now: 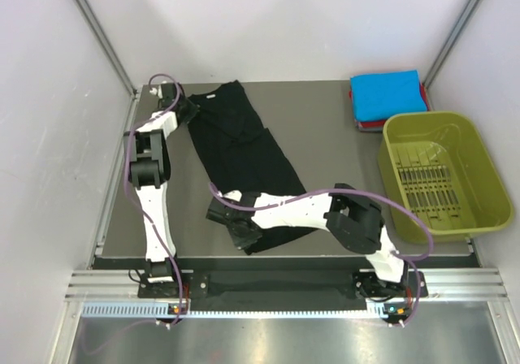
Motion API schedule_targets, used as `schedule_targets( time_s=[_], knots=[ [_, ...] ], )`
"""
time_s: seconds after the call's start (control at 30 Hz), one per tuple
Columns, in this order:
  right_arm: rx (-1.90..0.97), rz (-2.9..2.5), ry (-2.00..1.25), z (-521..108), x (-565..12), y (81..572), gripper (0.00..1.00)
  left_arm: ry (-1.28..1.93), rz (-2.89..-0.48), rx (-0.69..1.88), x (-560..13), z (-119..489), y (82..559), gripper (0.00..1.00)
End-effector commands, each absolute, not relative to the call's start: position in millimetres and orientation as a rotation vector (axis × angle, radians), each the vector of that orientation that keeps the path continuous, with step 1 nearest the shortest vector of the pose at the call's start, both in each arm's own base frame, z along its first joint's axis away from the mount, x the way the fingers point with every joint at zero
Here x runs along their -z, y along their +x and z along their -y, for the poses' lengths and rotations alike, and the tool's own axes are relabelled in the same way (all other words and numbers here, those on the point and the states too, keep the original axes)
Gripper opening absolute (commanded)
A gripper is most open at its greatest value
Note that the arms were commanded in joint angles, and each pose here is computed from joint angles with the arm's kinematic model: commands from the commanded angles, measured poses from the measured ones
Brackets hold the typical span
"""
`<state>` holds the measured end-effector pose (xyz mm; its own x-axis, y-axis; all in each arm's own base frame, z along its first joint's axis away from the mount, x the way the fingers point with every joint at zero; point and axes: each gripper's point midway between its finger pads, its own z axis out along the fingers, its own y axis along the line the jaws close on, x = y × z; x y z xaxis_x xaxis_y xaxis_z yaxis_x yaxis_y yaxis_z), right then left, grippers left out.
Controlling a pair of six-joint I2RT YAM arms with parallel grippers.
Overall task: Fold and stack the t-shirts
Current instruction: Fold the tshirt
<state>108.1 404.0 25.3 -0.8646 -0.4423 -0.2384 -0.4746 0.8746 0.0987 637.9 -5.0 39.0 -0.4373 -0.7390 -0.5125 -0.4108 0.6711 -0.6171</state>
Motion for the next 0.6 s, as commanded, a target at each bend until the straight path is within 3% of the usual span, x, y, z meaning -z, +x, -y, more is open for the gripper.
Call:
schedule_targets(
  time_s=[0.0,0.2,0.57],
  knots=[
    [-0.319,-2.836,-0.657,-437.3,-29.2,101.5,0.0,-0.837,-2.189,0.57,-4.9,49.7,628.0,0.0],
    [-0.361,-2.811,-0.557,-460.7,-30.9,111.8,0.01,-0.791,-2.213,0.636,7.5,84.3,627.5,0.0],
    [-0.418,-2.773,-0.487,-502.8,-28.7,128.6,0.04,-0.596,-2.134,0.786,-21.0,138.5,662.5,0.0]
  ],
)
